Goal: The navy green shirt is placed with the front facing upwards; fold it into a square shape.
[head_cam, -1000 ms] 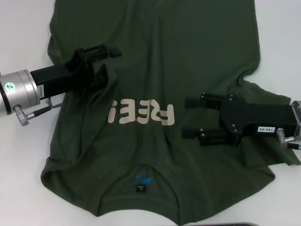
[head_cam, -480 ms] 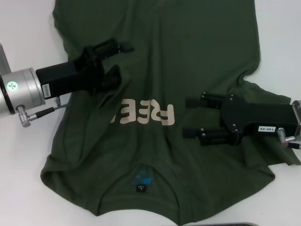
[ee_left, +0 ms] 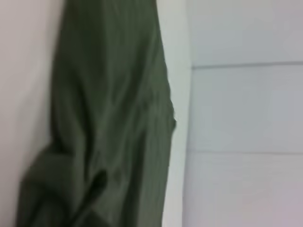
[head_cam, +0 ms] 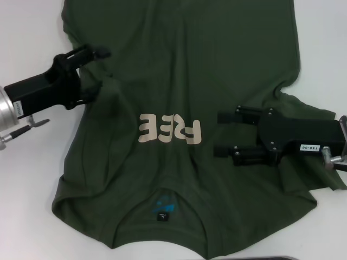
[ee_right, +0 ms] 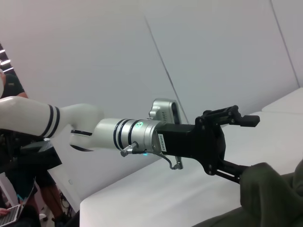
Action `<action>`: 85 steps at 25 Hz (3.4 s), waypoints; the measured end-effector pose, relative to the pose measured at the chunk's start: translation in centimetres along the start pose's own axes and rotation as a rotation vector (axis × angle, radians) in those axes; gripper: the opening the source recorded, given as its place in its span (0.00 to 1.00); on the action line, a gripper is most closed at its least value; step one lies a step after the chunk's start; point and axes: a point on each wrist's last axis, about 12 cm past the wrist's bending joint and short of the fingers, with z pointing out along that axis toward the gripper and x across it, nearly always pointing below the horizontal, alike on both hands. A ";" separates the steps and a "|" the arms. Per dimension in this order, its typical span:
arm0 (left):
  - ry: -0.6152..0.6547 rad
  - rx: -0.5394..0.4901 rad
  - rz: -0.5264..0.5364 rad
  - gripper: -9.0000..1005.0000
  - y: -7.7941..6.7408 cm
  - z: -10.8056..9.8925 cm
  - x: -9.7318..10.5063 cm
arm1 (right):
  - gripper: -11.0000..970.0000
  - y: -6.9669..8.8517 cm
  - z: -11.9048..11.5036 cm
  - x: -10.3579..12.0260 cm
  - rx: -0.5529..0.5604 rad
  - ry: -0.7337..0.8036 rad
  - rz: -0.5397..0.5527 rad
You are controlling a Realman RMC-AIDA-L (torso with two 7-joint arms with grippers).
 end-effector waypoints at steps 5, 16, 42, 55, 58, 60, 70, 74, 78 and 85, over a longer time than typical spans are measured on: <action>0.006 -0.008 -0.005 0.91 0.1 0.7 0.2 | 0.94 -0.2 0.2 -0.1 0.004 0.005 -0.003; 0.087 0.002 -0.005 0.90 -0.3 2.5 1.5 | 0.94 -0.3 -0.4 0.1 0.018 0.025 -0.003; 0.034 -0.155 0.090 0.90 -0.5 6.5 1.1 | 0.94 0.0 -2.3 1.0 0.046 0.069 0.056; 0.017 -0.075 0.103 0.90 -1.0 3.4 -0.3 | 0.94 -0.1 -1.8 0.9 0.040 0.070 0.056; -0.016 -0.112 0.134 0.90 -0.2 2.3 -0.7 | 0.94 -0.2 -1.8 0.9 0.046 0.072 0.055; -0.016 -0.123 0.145 0.90 0.0 2.3 -0.7 | 0.94 -0.3 -1.8 0.9 0.050 0.073 0.055; 0.104 -0.126 0.168 0.90 0.3 2.2 0.8 | 0.94 -0.6 -2.1 0.2 0.056 0.074 0.103; 0.121 -0.137 0.196 0.90 0.2 1.8 0.9 | 0.94 -1.0 -2.1 -0.8 0.064 0.082 0.109; 0.141 -0.171 0.223 0.90 0.4 1.4 1.0 | 0.94 -1.3 -1.9 -1.5 0.064 0.080 0.131; 0.171 -0.218 0.239 0.90 1.1 0.4 1.2 | 0.94 -1.6 -1.7 -2.1 0.056 0.092 0.175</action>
